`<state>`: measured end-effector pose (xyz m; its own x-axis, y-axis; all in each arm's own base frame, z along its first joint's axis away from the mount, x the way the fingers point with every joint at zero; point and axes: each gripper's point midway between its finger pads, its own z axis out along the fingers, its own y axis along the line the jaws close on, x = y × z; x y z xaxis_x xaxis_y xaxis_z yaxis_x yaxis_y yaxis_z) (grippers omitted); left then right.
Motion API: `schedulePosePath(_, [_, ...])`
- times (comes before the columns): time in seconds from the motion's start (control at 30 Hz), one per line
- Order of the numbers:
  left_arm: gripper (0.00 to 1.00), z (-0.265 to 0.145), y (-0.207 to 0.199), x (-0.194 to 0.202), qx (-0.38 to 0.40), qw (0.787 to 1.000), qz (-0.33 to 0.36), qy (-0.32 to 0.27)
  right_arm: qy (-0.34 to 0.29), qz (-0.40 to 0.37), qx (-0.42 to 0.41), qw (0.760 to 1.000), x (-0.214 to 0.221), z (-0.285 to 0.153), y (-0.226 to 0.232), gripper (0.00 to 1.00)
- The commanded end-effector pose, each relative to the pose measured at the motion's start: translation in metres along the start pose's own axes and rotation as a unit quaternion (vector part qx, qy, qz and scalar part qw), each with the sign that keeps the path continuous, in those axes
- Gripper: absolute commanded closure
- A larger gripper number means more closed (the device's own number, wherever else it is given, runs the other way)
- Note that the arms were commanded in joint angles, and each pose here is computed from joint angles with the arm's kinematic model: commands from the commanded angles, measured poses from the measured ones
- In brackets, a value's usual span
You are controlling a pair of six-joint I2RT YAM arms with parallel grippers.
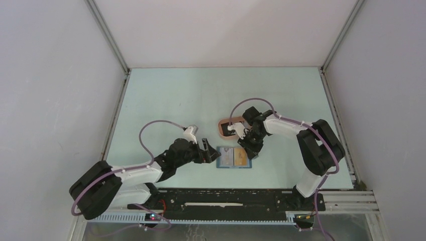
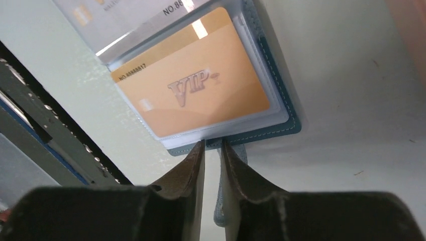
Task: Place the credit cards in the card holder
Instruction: Close the card holder at the center of the board.
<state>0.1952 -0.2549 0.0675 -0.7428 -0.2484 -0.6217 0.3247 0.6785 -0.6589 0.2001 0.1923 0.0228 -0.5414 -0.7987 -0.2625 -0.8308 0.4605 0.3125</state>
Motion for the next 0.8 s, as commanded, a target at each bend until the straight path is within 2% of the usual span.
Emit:
schedulePosePath(0.0, [0.05,0.007,-0.004,0.003,0.019,1.0,-0.022,0.0,0.015,-0.001,0.027,1.0,-0.006,0.004,-0.009,0.76])
schedulePosePath(0.37, [0.08,0.027,0.022,0.007,-0.026,0.999,-0.002,0.025,0.069,0.012,0.05,0.996,0.014,0.014,-0.023,0.82])
schedulePosePath(0.53, [0.15,0.033,0.023,-0.003,-0.005,0.999,0.013,0.032,0.074,0.016,0.044,0.996,0.016,0.015,-0.022,0.83])
schedulePosePath(0.77, [0.23,0.045,0.021,-0.001,0.038,0.996,0.022,0.072,0.074,0.015,0.036,0.996,0.016,0.015,-0.019,0.83])
